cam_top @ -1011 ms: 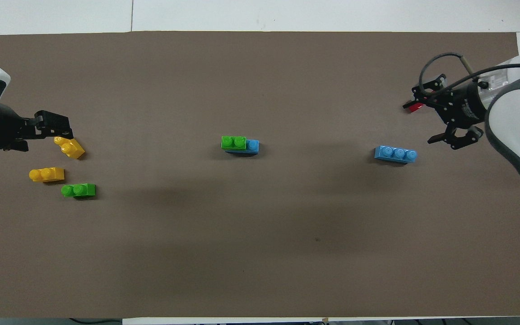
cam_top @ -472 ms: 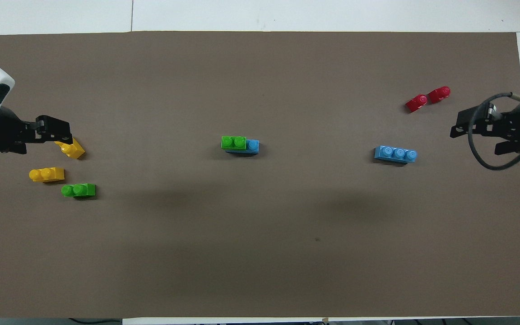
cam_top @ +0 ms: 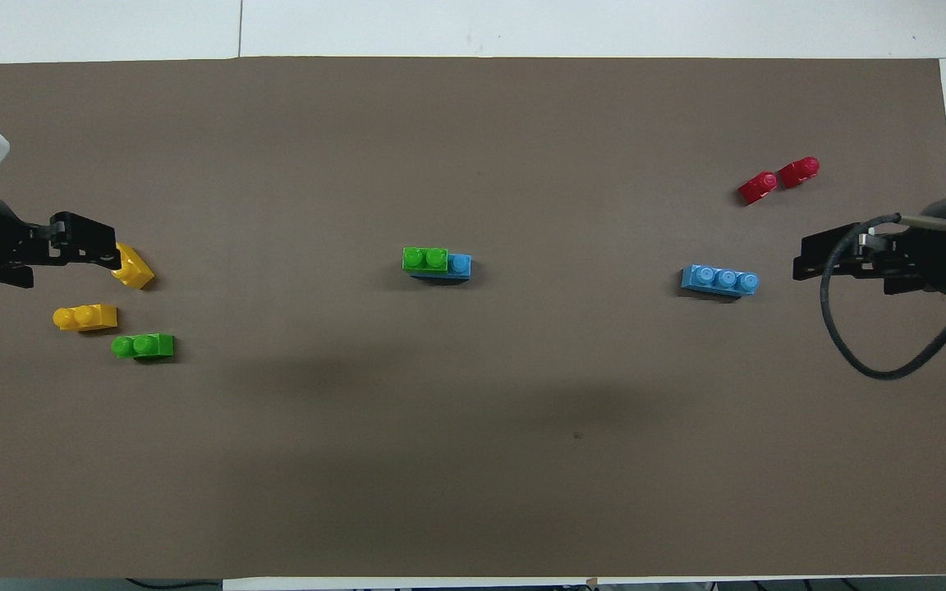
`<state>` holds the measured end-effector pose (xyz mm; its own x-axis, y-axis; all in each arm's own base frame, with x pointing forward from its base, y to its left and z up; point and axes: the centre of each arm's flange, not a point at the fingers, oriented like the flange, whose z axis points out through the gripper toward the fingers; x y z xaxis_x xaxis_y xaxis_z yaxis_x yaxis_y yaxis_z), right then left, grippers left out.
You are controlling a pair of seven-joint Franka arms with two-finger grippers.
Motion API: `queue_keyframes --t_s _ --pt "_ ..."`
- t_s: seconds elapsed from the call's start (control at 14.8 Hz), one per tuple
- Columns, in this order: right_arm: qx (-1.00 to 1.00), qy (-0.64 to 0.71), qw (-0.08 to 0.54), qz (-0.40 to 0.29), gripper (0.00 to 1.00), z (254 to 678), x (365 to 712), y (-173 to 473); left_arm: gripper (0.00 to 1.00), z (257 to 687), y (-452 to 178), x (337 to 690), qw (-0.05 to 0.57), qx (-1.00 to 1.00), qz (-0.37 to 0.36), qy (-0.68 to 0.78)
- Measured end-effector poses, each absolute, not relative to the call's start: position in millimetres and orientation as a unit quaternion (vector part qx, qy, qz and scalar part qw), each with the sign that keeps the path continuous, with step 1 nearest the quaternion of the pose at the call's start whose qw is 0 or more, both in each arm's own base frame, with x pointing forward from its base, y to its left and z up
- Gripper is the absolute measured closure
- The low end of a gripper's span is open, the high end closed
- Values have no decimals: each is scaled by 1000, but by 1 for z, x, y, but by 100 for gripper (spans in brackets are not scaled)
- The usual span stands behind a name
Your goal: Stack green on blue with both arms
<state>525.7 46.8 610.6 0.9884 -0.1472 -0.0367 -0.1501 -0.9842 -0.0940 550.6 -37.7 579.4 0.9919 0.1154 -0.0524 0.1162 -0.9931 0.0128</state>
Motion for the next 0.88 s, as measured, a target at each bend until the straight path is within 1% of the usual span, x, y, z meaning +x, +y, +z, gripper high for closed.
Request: queue_keyframes --t_s 0.2,0.34,0.61,0.88 --pt "-998 47 47 13 0 614 521 76 0 583 -38 550 8 998 -29 58" --pt "-998 42 47 10 0 617 518 81 0 583 -38 550 8 998 -30 58" --pt "-998 53 44 10 0 617 519 69 0 582 -38 550 8 998 -30 58" --pt "-998 58 18 8 0 615 521 57 0 583 -38 550 8 998 -29 58"
